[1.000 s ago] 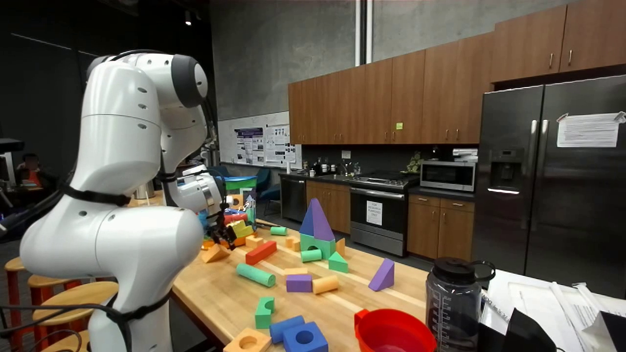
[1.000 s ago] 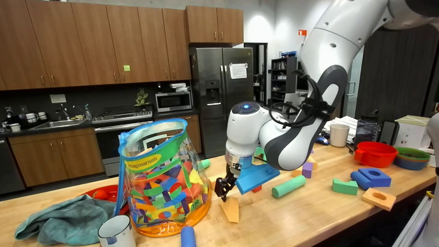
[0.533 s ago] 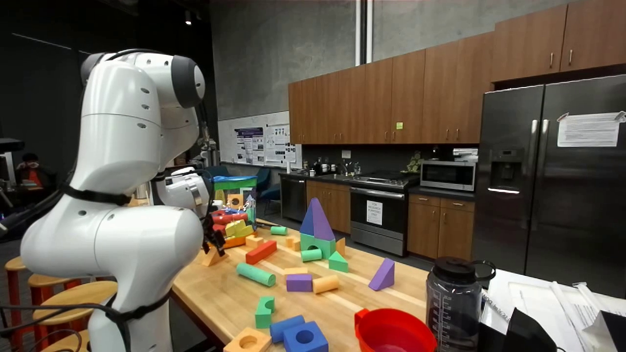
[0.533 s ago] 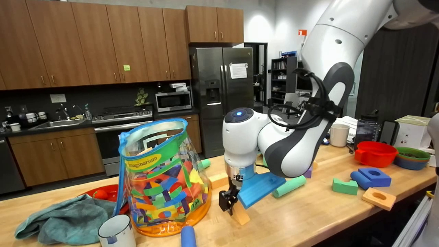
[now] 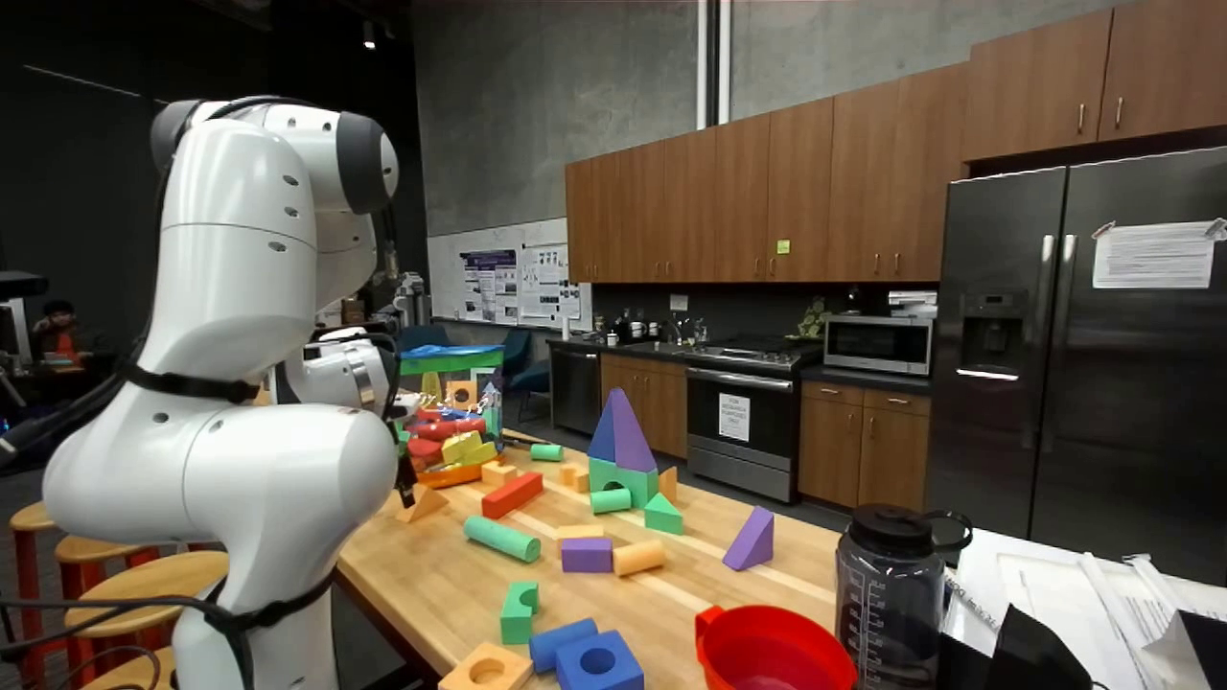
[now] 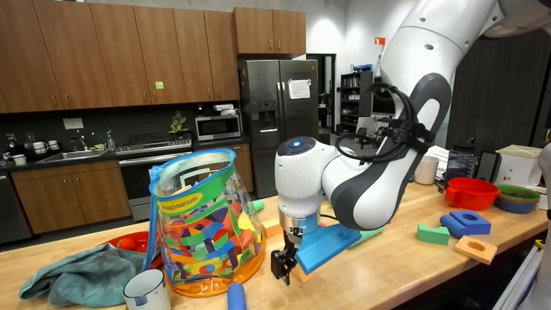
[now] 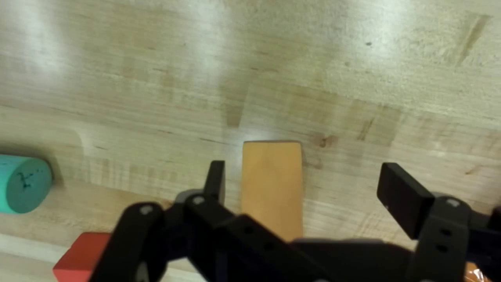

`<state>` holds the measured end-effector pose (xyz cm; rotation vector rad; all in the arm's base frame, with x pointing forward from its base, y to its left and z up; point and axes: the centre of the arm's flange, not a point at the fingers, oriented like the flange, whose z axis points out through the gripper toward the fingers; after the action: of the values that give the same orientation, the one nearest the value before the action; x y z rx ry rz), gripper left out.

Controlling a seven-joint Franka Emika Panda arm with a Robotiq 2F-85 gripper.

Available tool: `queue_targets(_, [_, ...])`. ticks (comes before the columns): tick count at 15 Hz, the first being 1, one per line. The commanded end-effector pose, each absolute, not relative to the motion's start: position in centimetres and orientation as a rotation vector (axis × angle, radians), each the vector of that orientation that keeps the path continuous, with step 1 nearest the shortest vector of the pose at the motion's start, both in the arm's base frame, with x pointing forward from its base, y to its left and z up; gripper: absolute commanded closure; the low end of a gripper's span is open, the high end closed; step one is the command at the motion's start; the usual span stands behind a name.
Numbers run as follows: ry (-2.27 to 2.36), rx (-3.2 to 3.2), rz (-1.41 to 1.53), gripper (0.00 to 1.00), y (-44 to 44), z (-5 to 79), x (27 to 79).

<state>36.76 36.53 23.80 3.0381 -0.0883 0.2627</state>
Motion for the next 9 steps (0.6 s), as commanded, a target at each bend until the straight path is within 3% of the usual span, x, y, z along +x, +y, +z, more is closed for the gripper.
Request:
queue_targets(1, [-0.080,3.051,0.313,0.00,36.1,24.6,37.5])
queue_targets(9, [-0.103,2.996,0.418,0.00,34.6,24.1,39.8])
